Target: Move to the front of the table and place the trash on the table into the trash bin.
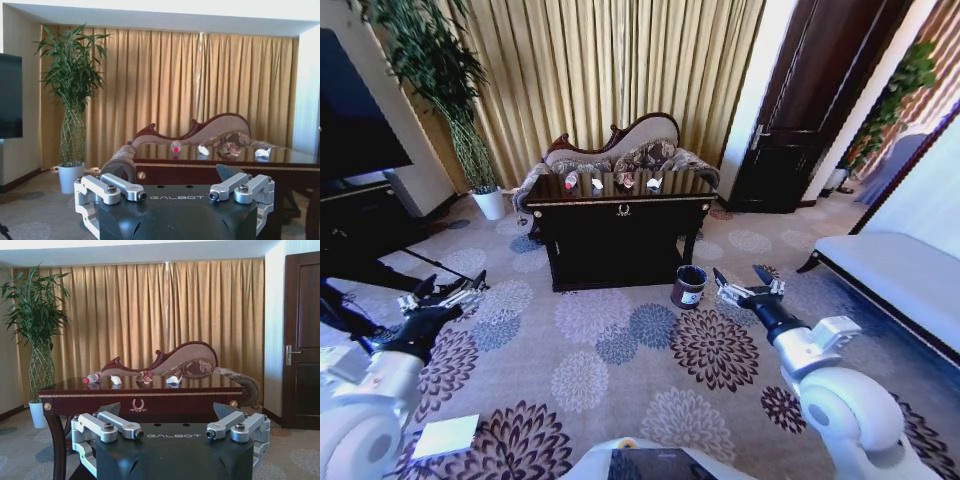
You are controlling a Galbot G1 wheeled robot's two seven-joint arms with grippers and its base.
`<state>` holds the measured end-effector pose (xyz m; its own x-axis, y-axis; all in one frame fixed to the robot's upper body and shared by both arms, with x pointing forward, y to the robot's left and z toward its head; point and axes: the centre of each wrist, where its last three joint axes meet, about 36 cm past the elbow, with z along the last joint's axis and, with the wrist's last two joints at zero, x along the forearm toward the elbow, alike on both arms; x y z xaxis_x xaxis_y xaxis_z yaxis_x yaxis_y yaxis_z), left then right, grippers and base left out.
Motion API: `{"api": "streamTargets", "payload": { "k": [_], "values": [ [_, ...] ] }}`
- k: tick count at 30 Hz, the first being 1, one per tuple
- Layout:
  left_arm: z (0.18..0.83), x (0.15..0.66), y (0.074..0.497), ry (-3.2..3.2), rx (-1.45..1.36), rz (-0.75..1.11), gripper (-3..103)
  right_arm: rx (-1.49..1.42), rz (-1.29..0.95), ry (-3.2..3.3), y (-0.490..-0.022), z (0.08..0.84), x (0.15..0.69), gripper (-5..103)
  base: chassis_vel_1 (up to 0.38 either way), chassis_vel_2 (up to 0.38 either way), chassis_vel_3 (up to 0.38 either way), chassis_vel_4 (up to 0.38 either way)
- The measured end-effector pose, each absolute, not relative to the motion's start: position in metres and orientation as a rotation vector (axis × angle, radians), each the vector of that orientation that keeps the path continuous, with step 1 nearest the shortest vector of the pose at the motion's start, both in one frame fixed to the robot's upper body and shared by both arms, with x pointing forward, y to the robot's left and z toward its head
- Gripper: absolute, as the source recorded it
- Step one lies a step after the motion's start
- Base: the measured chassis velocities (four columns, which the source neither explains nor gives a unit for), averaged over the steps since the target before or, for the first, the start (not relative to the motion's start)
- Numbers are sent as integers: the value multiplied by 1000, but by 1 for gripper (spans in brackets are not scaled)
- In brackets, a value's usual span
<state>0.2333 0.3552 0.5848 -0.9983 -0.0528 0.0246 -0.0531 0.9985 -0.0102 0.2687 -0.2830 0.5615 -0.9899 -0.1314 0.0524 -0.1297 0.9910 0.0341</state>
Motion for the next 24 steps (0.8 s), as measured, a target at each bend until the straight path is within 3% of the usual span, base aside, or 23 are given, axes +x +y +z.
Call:
{"api": "streamTargets", "payload": {
  "k": [5, 24],
  "values": [
    [586, 234, 356, -3095, 104, -65, 100, 203, -46, -3082, -283, 562, 269, 100, 0, 0, 0, 0],
    [586, 235, 355, -3097, 87, -57, 100, 202, -47, -3086, -283, 563, 269, 100, 0, 0, 0, 0]
  ]
}}
